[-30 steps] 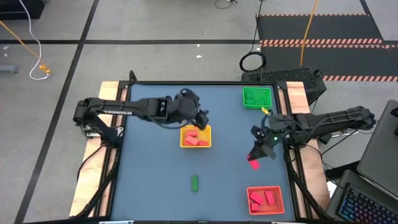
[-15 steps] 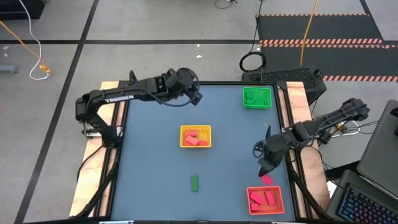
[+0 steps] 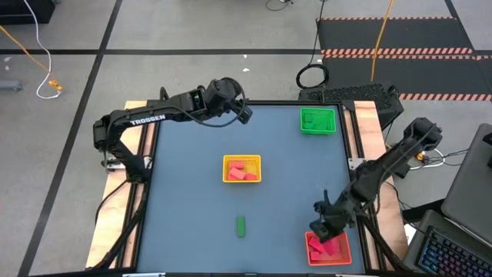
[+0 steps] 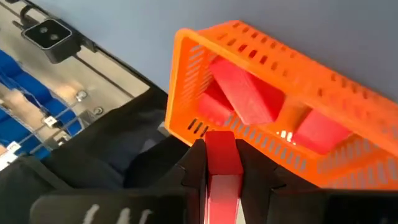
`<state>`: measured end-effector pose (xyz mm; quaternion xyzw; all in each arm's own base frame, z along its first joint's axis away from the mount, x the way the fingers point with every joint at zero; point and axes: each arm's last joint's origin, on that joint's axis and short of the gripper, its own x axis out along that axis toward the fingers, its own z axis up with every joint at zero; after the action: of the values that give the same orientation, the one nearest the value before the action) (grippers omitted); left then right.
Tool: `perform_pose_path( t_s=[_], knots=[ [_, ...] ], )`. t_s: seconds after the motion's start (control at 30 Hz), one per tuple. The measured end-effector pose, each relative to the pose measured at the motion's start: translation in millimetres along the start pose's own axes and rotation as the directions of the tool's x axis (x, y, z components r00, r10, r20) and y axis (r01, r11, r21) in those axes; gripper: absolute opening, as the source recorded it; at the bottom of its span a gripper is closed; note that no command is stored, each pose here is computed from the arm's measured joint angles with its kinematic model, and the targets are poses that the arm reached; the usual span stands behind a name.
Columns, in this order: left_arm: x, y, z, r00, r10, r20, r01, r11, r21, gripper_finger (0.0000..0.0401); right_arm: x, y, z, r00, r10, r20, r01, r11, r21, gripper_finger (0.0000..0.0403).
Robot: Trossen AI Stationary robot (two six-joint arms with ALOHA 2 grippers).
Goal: Sort & place blocks by color
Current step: Put the red block into the orange basket, then put the green block into the green basket
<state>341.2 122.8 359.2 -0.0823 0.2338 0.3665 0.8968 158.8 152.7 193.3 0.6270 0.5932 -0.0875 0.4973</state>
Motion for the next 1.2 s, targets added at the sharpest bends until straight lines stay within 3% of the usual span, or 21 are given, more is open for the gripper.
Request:
perform_pose_path(
  t_s=[0.2, 0.57, 0.7, 0.8, 0.87, 0.97, 1.07, 1.2],
  knots=[
    [0, 0, 1, 1.000, -0.016, 0.003, 0.016, 1.000, -0.004, 0.0186, 12, -3, -4, 0.998, 0.003, 0.069, -0.004, 1.000, 0.019, 0.0052],
    [-1, -4, -4, 0.996, -0.069, -0.050, 0.070, 0.997, 0.027, 0.0186, 15, -5, -6, 0.998, -0.009, 0.065, 0.009, 1.000, 0.000, 0.0253],
    [-2, -7, -6, 0.995, -0.076, -0.060, 0.078, 0.996, 0.031, 0.0186, 15, -5, -6, 0.998, -0.008, 0.067, 0.007, 1.000, 0.018, 0.0283],
    [-3, -10, -7, 0.985, -0.153, -0.076, 0.154, 0.988, 0.016, 0.0186, 14, -5, -6, 0.998, -0.005, 0.069, 0.004, 1.000, 0.014, 0.0284],
    [-5, -15, -8, 0.956, -0.272, -0.109, 0.270, 0.962, -0.031, 0.0186, 12, -4, -7, 0.998, 0.013, 0.069, -0.012, 1.000, -0.017, 0.0280],
    [-11, -26, -15, 0.871, -0.449, -0.199, 0.422, 0.892, -0.164, 0.0186, 4, -1, -7, 0.994, 0.058, 0.095, -0.051, 0.996, -0.076, 0.0274],
    [-24, -44, -30, 0.799, -0.509, -0.321, 0.432, 0.856, -0.285, 0.0186, -9, 2, -5, 0.980, 0.130, 0.150, -0.108, 0.984, -0.142, 0.0269],
    [-46, -73, -53, 0.728, -0.509, -0.459, 0.425, 0.860, -0.280, 0.0186, -30, 9, 2, 0.916, 0.273, 0.292, -0.200, 0.946, -0.256, 0.0265]
  ],
)
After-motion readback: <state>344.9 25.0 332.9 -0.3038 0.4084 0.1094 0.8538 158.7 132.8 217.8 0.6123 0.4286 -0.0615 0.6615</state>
